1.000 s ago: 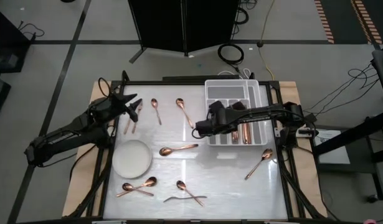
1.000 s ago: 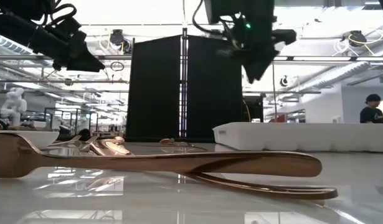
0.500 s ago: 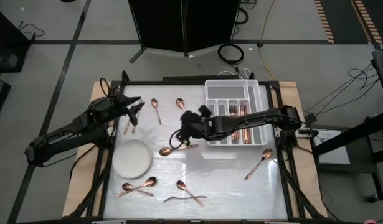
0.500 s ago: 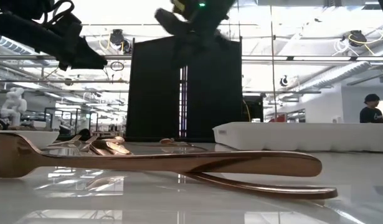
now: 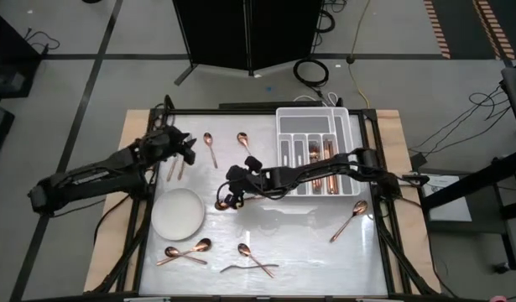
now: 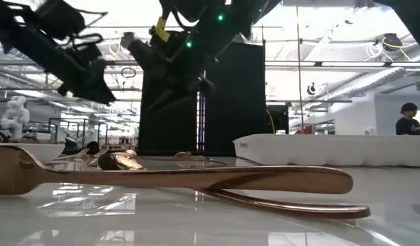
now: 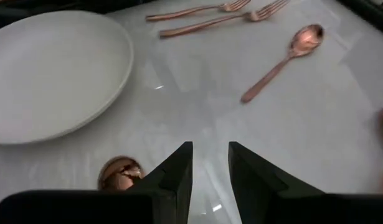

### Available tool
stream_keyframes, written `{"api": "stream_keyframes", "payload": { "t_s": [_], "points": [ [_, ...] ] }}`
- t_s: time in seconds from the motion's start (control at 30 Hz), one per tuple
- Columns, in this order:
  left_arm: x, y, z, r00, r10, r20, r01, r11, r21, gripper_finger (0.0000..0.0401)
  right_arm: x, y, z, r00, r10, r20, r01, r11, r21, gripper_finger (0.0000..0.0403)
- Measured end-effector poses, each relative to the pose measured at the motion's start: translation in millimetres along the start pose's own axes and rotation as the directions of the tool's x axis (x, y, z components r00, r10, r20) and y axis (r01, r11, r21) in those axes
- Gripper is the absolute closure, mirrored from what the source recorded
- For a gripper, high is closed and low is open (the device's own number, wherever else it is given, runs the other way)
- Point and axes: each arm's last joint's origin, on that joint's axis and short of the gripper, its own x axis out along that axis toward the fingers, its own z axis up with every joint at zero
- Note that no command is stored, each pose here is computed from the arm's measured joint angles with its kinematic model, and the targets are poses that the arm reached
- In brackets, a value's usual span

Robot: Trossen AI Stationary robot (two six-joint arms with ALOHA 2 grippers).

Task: Sort silverware
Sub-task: Put the bronze fork into the silverware tray

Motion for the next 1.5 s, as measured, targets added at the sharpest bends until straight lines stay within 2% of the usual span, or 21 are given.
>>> {"api": "stream_keyframes", "payload": {
  "t_s": [0.07,0.2,0.43,0.63,0.83,1.03,1.5],
  "points": [
    [7.5,-1.0,-2.5,0.999,0.033,-0.037,-0.032,0.999,0.024,0.023,0.3,4.1,-3.3,1.0,0.023,-0.013,-0.023,1.0,-0.007,0.0309],
    [14.0,1.3,-5.0,0.984,0.17,-0.052,-0.167,0.984,0.06,0.023,-5.0,17.1,-8.9,0.999,0.051,-0.017,-0.051,0.998,-0.026,0.0309],
    [24.3,0.5,-9.1,0.969,0.229,-0.091,-0.225,0.973,0.054,0.023,-16.3,40.2,-19.6,0.995,0.093,-0.022,-0.095,0.99,-0.1,0.031],
    [37.7,-0.1,-15.8,0.942,0.304,-0.141,-0.299,0.953,0.053,0.023,-20.3,47.7,-23.3,0.994,0.105,-0.023,-0.107,0.987,-0.121,0.031],
    [51.6,1.9,-26.0,0.92,0.31,-0.238,-0.332,0.942,-0.056,0.023,-20.5,48.1,-23.6,0.994,0.105,-0.023,-0.107,0.987,-0.116,0.031],
    [61.4,-0.7,-37.5,0.909,0.207,-0.36,-0.251,0.965,-0.078,0.023,-20.5,48.1,-23.5,0.994,0.106,-0.023,-0.108,0.988,-0.114,0.031],
    [63.8,0.4,-50.4,0.852,0.231,-0.469,-0.293,0.954,-0.063,0.023,-20.7,47.1,-25.4,0.994,0.099,-0.044,-0.104,0.985,-0.135,0.031]
  ]
}}
